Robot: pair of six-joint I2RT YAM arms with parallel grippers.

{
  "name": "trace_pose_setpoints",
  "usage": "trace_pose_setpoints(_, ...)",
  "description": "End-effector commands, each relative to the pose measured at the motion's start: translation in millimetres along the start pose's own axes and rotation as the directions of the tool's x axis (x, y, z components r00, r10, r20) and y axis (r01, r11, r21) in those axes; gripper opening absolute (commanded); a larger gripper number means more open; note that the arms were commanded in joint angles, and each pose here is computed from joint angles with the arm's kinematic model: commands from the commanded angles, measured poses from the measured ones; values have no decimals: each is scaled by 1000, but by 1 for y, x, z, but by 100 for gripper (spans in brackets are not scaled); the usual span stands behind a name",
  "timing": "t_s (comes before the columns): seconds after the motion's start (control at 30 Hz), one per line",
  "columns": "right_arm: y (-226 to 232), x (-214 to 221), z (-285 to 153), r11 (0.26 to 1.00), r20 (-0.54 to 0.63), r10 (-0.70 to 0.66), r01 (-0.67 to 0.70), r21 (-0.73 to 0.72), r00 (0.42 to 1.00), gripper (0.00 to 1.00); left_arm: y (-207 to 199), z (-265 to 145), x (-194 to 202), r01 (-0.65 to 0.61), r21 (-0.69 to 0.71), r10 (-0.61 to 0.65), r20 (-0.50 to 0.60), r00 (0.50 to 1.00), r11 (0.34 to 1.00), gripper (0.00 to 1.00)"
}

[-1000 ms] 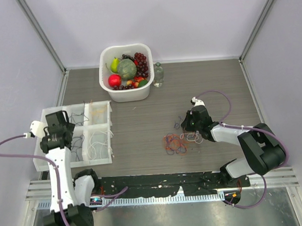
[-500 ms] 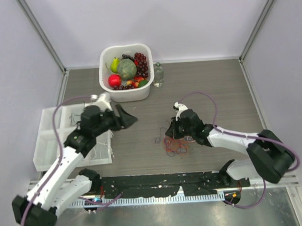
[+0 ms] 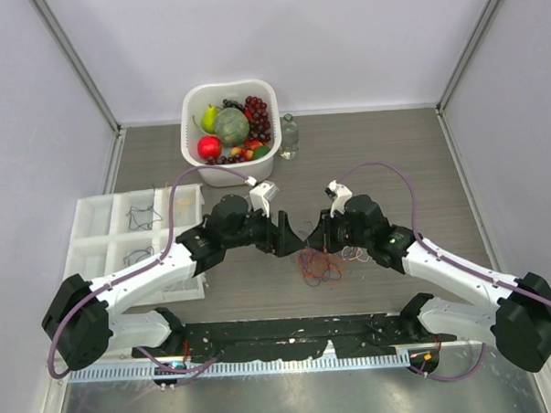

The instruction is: Untangle the cables

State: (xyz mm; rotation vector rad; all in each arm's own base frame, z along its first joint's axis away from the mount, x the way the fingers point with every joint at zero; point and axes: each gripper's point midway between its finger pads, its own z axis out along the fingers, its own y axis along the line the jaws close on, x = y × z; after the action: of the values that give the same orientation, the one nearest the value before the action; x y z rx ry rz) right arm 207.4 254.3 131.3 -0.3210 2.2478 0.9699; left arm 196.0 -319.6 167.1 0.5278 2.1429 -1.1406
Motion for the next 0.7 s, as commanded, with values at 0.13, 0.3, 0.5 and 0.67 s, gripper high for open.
trace_pose_setpoints(0.13,21,-3,-7,995,3,-26,26,-101,1000,4,-27,-1,-42,-61,83,47,159,986,995,80)
trace_pose_setpoints(0.3,29,0,-9,990,-2,-47,46,-130,999,4,-41,11,-44,-13,161,-9,134,991,987,81)
trace_pose_setpoints(0.5,29,-3,-11,992,29,-61,64,-105,998,4,-37,17,-41,35,143,-49,99,994,989,55)
trace_pose_setpoints(0.67,25,-7,-17,995,66,-68,73,-75,996,4,-36,9,-30,59,140,-70,73,995,988,68)
